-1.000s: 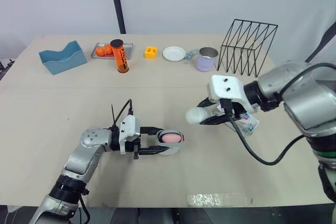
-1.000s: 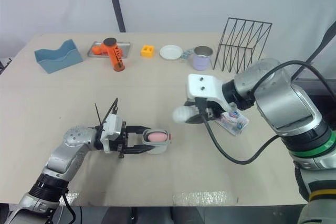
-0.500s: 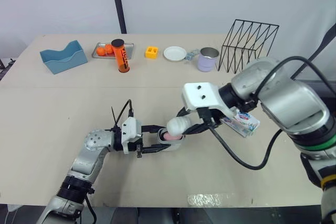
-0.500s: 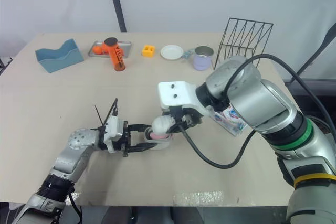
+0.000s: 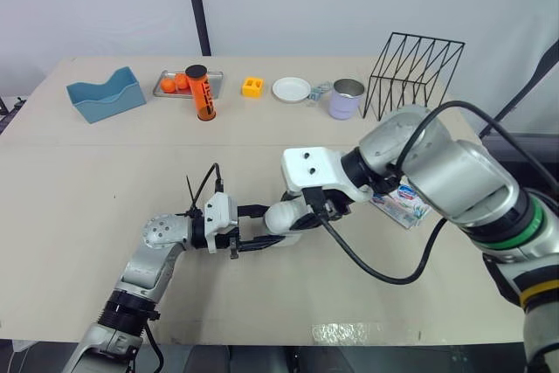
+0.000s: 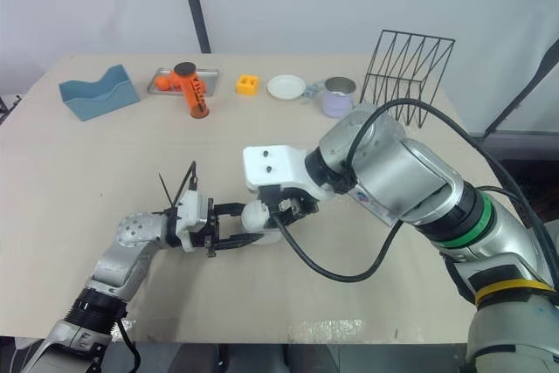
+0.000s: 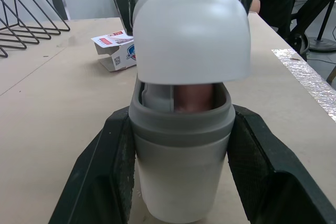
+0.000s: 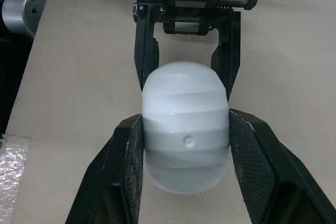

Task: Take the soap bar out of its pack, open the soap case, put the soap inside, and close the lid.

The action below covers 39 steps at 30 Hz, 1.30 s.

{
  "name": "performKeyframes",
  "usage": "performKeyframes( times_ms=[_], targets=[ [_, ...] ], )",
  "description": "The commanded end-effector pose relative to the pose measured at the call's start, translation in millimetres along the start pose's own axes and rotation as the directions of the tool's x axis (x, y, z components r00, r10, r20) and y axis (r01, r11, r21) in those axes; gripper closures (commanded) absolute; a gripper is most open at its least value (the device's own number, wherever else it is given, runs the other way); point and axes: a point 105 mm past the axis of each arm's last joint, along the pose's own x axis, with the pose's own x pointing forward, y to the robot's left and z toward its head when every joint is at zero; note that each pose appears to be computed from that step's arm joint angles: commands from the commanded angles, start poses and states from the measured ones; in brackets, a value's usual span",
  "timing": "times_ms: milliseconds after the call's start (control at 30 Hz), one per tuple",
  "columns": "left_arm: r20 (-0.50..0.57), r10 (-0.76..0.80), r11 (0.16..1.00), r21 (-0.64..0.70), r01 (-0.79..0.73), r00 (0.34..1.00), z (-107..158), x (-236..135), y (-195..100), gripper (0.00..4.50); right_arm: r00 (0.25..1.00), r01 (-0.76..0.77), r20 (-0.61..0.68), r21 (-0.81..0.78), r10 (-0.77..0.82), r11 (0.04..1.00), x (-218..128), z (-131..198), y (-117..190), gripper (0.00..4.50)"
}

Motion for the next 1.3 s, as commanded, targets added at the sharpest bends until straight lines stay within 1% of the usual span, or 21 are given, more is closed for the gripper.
performKeyframes(
  times_ms=[33,1067,1300],
  targets=[
    [0.013,0.012,1.000,0.024,-0.013,1.000,6,1,3,2.56,1.000,0.008,-0.004,-0.034,-0.008,0.999,1,5,2,2.67],
    [0.012,0.014,1.000,0.022,-0.014,1.000,6,1,2,2.56,1.000,-0.019,-0.019,0.045,0.019,0.999,21,-6,-1,2.67],
    [0.009,0.014,1.000,0.022,-0.014,1.000,6,1,2,2.56,1.000,-0.023,-0.020,0.043,0.023,0.999,25,-5,-1,2.67]
  ],
)
